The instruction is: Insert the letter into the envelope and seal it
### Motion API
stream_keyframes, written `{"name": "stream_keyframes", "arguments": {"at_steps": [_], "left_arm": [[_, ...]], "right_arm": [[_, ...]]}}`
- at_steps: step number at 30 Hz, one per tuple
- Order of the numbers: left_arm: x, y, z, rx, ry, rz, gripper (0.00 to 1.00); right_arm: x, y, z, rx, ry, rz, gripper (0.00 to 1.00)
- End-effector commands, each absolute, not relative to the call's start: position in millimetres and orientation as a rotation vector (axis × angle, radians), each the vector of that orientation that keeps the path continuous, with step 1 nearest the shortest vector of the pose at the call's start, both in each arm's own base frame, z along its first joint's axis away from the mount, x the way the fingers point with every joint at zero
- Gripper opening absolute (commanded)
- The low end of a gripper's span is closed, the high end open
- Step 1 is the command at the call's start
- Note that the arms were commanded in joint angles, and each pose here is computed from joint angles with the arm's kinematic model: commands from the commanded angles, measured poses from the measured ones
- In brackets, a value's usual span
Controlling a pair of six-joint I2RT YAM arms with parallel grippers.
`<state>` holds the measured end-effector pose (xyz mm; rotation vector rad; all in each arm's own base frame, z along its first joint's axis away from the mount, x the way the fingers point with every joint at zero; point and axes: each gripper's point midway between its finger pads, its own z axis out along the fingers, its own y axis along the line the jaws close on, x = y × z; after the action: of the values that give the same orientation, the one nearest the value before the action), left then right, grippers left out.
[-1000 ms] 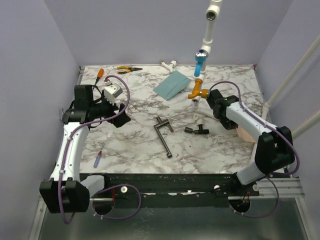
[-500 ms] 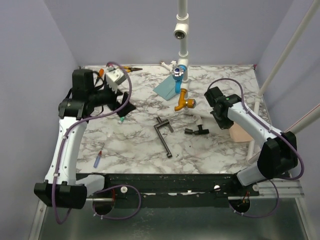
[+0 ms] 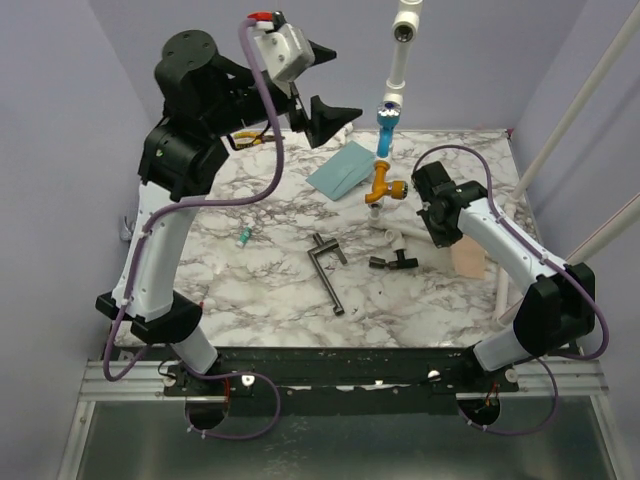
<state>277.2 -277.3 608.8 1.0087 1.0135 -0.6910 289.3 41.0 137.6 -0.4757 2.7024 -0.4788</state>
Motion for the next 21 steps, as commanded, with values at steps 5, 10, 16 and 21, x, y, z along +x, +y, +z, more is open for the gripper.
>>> {"name": "stream_keyframes", "arguments": {"at_steps": [5, 10, 16, 21], "left_arm": [[315, -329, 541, 1.058, 1.154, -0.711, 0.99], [310, -338, 536, 1.077, 1.157, -0.737, 0.99], [295, -331, 536, 1.108, 1.132, -0.729, 0.99], [284, -323, 535, 1.118, 1.128, -0.722, 0.99]], "right_arm": [[299, 45, 139, -0.451, 2.668, -0.448, 0.01], [292, 43, 148, -0.416, 2.655, -0.426, 0.01], [286, 45, 162, -0.267, 2.635, -0.388, 0.01], [291, 38, 192, -0.071, 2.628, -0.383, 0.01]]}}
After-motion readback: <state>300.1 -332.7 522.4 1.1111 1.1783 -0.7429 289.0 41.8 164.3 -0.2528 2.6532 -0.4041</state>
